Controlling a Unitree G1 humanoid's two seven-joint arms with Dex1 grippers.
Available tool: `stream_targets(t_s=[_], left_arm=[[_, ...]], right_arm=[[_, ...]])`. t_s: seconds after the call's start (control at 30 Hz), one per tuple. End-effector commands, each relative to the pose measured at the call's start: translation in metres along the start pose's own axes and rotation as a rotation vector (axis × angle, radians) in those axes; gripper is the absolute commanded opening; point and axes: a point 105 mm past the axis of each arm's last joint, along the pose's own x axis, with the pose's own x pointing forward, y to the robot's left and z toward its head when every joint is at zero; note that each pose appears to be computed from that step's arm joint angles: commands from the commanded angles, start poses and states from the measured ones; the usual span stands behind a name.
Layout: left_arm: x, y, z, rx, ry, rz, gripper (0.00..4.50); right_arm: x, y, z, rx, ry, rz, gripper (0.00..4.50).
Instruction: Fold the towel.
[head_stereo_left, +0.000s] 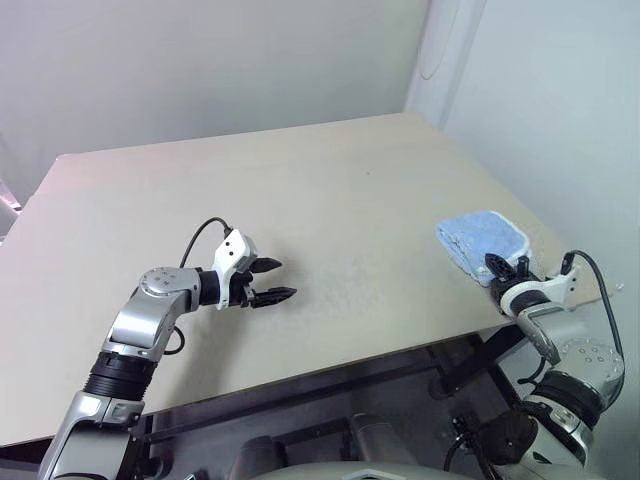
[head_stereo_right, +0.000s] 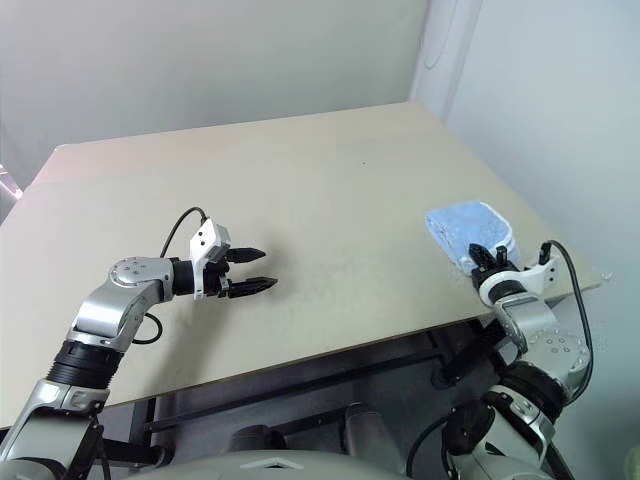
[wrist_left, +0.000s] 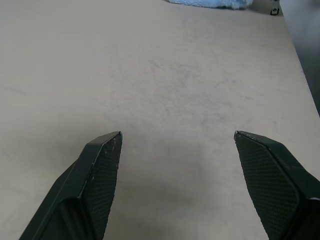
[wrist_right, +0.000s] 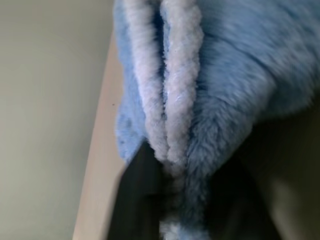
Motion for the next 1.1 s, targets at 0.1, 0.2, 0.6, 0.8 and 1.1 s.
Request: stream_targets(t_s=[0.1, 0.2, 0.6, 0.8, 1.1], left_arm=[[-0.002, 0.002, 0.012, 0.035, -0.036, 0.012, 3.81], [-0.002, 0.005, 0.012, 0.033, -0.036, 0.017, 3.81], [0.002, 0.018, 0.02, 0.037, -0.063, 0.038, 3.81], [-0.003, 0.027, 0.023, 0.049, -0.07, 0.082, 3.81], [-0.009, 0.021, 0.023, 0.059, -0.176, 0.116, 3.81]], right_arm=[[0.0, 0.009, 0.007, 0.043, -0.028, 0.026, 3.15], [-0.004, 0.005, 0.013, 0.052, -0.038, 0.01, 4.24], [-0.068, 0.019, 0.014, -0.234, 0.173, 0.153, 4.48], [-0.118, 0.065, 0.01, -0.635, 0.329, 0.364, 4.48], [-0.097, 0.145, -0.031, -1.338, 0.266, 0.725, 4.48]])
